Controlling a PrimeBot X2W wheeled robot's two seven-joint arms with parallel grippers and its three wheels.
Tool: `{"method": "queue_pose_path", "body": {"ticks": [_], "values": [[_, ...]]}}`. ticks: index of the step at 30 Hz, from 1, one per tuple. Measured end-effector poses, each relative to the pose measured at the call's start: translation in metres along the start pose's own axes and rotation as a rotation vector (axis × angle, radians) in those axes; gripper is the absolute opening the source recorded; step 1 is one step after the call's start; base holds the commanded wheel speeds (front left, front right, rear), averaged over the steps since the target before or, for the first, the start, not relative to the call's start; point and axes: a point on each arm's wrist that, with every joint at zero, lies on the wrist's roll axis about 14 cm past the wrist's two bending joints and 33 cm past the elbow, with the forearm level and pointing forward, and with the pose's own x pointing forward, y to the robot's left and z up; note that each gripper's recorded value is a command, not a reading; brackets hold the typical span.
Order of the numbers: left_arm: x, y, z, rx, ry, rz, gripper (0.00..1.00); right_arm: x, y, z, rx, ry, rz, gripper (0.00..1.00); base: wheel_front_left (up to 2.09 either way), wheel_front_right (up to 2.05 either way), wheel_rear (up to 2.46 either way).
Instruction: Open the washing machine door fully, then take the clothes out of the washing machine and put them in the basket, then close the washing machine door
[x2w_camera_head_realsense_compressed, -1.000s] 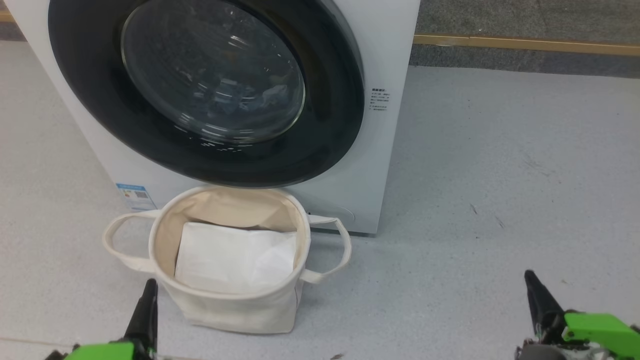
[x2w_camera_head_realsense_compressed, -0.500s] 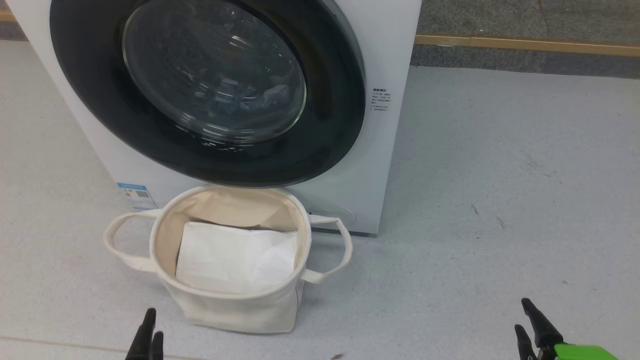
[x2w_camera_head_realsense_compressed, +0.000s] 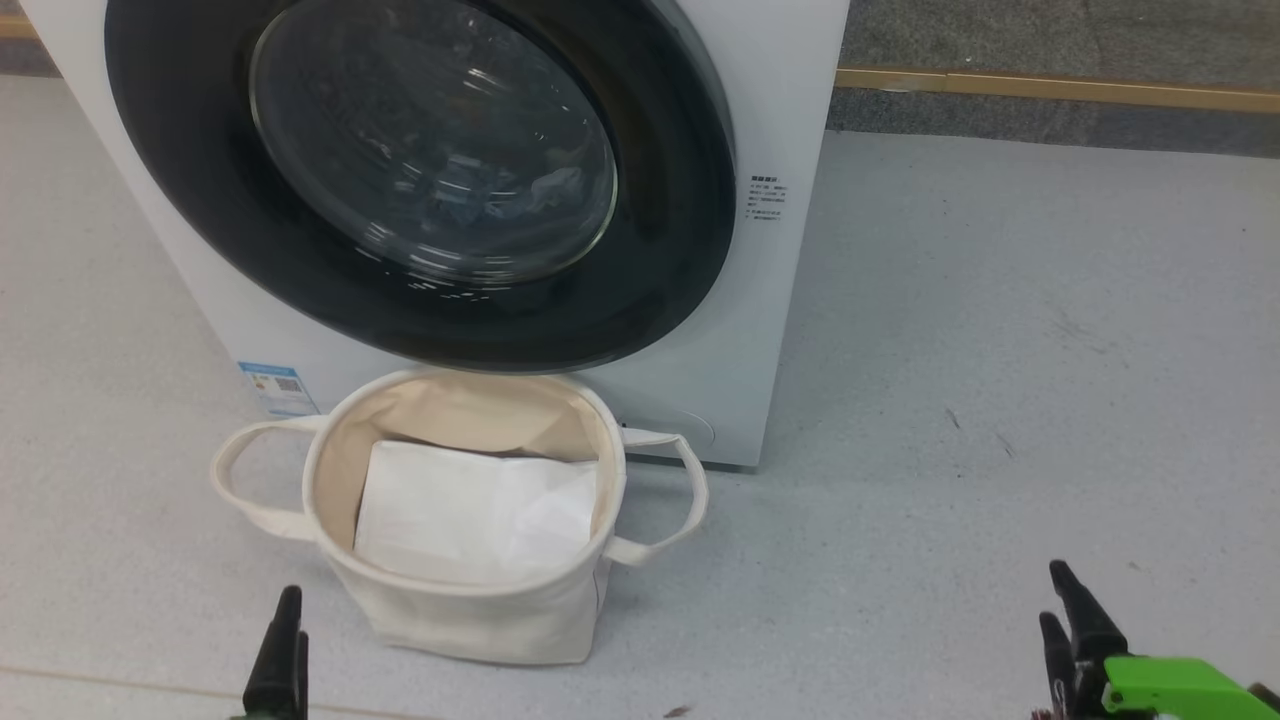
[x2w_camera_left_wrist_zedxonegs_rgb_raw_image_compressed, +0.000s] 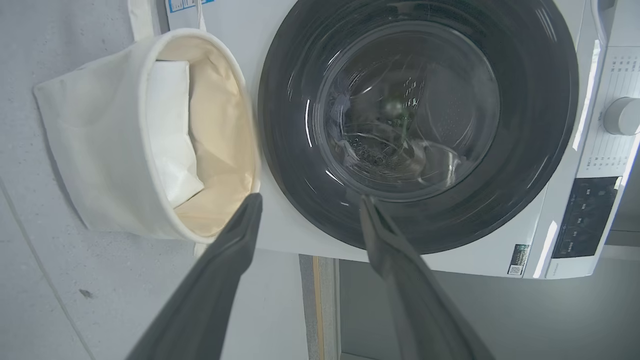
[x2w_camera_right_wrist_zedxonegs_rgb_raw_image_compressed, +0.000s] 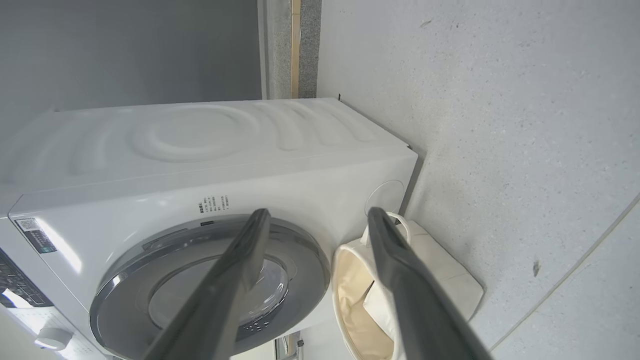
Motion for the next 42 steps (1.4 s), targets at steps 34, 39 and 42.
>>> {"method": "queue_pose_path", "body": {"ticks": [34,39,42], "values": [[0.017,-0.032,0.0,0.731,0.035,-0.058,1.0,0.014,0.063,-0.046,-0.753,0.07,0.219,1.0,0.0,0.0,0.0],[0.019,-0.036,-0.002,0.8,0.03,-0.066,1.0,0.014,0.067,-0.051,-0.827,0.071,0.245,1.0,0.0,0.0,0.0],[0.019,-0.035,-0.002,0.842,0.03,-0.068,1.0,0.015,0.075,-0.055,-0.865,0.067,0.272,1.0,0.0,0.0,0.0]]}}
